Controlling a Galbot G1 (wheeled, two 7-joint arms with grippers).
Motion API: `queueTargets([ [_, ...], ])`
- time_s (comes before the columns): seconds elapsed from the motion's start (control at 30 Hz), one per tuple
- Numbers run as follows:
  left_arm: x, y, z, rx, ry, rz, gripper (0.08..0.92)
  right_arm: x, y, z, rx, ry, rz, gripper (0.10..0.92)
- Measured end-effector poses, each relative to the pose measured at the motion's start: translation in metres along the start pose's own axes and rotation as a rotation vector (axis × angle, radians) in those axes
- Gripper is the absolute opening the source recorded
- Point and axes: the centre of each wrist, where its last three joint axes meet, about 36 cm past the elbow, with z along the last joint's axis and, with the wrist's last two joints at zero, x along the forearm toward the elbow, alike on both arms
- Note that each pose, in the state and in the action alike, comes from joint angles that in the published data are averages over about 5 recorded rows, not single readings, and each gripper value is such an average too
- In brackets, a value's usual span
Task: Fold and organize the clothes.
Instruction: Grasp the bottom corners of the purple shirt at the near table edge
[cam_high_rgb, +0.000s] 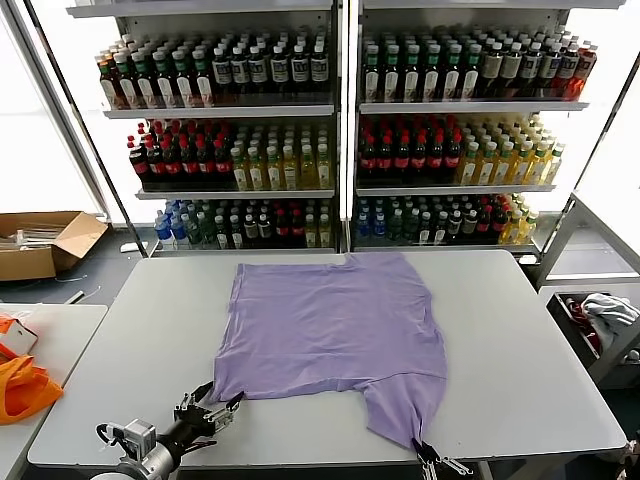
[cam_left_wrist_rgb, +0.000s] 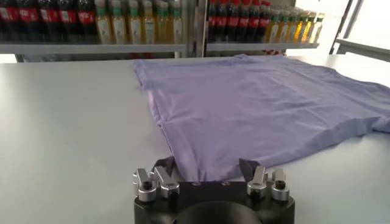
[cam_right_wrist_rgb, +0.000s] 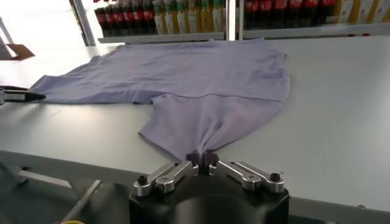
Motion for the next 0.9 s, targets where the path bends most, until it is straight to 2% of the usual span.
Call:
queueTargets([
  [0.57, 0.003, -0.01, 0.012, 0.04, -0.017, -0.009, 0.114, 0.002, -0.001, 0.001, 0.005, -0.059, -0.028, 0.107],
  [0.67, 0.008, -0.012, 0.011, 0.047, -0.028, -0.012, 0.087, 0.006, -0.002, -0.001, 0.017, -0.081, -0.044, 0.107],
  [0.9, 0.025, -0.014, 0.006, 0.029, -0.047, -0.024, 0.086, 0.022, -0.006, -0.006, 0.042, -0.142, -0.063, 0.107],
])
